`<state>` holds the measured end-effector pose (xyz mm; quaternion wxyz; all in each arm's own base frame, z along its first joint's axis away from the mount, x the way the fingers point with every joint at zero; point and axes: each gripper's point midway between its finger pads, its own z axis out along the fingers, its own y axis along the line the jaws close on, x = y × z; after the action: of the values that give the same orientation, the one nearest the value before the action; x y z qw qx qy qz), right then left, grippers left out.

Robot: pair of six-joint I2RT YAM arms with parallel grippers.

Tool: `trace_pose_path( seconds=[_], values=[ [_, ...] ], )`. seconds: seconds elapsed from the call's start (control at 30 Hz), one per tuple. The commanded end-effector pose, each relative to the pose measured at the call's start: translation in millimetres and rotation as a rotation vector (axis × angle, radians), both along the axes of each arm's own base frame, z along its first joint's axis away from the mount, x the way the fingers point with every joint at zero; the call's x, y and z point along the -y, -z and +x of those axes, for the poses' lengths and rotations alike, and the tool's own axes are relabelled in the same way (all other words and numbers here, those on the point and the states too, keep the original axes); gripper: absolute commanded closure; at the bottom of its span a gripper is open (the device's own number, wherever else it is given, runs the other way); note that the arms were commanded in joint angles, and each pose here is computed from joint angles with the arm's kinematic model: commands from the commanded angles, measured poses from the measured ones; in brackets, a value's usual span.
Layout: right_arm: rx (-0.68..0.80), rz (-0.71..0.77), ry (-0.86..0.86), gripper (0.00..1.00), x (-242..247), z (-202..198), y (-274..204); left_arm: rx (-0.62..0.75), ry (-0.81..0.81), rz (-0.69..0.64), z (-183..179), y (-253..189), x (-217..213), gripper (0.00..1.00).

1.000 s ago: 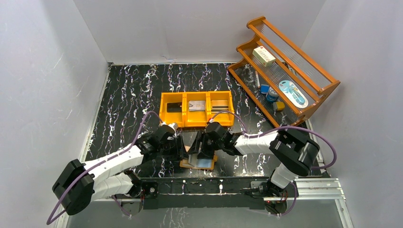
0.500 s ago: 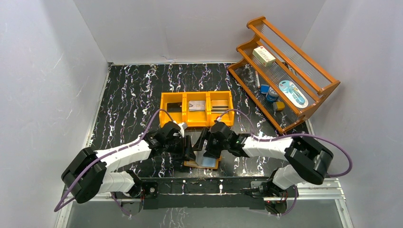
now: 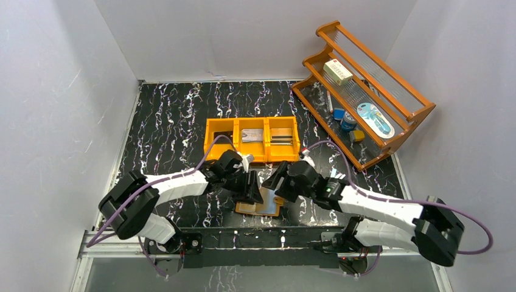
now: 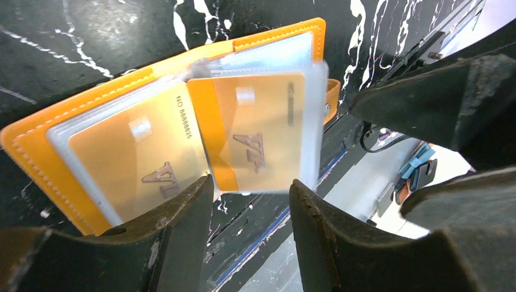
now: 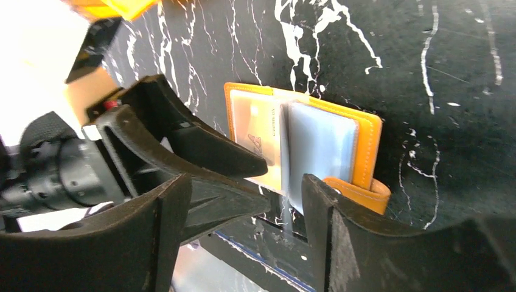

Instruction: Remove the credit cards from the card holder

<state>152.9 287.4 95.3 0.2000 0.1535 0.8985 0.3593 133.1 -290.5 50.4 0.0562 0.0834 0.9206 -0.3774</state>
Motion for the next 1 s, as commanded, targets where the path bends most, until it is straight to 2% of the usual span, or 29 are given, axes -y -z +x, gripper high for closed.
trace_pose_path(
  seconds=[0.0,0.07,0.2,0.27,0.33,0.5,0.6,0.8,0.97],
  values=[
    [0.042,0.027,0.120,0.30,23.6,6.0,-1.5,0.029,0.055,-0.054,-0.9,-17.9,14.7,0.52],
    [0.045,0.066,0.119,0.36,24.7,2.7,-4.0,0.069,0.011,-0.006,7.6,-17.9,7.7,0.51],
    [0.051,0.098,0.081,0.48,21.1,-2.5,-5.9,0.140,-0.110,0.190,22.7,-12.7,-27.9,0.51],
    [0.050,0.114,0.040,0.50,13.6,-5.7,-7.8,0.163,-0.160,0.269,25.4,-10.9,-46.5,0.50],
    [0.048,0.127,-0.012,0.52,2.2,-7.7,-9.3,0.180,-0.197,0.295,26.6,-12.3,-56.6,0.49],
    [0.019,0.095,-0.137,0.54,-22.9,-12.2,-4.6,0.181,-0.229,0.234,24.5,-21.2,-54.9,0.47],
    [-0.025,0.033,-0.148,0.54,-25.7,-12.2,8.8,0.182,-0.229,0.191,26.4,-26.4,-47.9,0.46],
    [-0.120,-0.131,-0.079,0.54,3.4,-18.6,43.7,0.168,-0.187,0.099,26.9,-34.8,-28.1,0.44],
    [-0.142,-0.142,-0.049,0.54,19.8,-26.3,62.5,0.139,-0.143,0.055,24.6,-32.3,-15.2,0.42]
  ],
)
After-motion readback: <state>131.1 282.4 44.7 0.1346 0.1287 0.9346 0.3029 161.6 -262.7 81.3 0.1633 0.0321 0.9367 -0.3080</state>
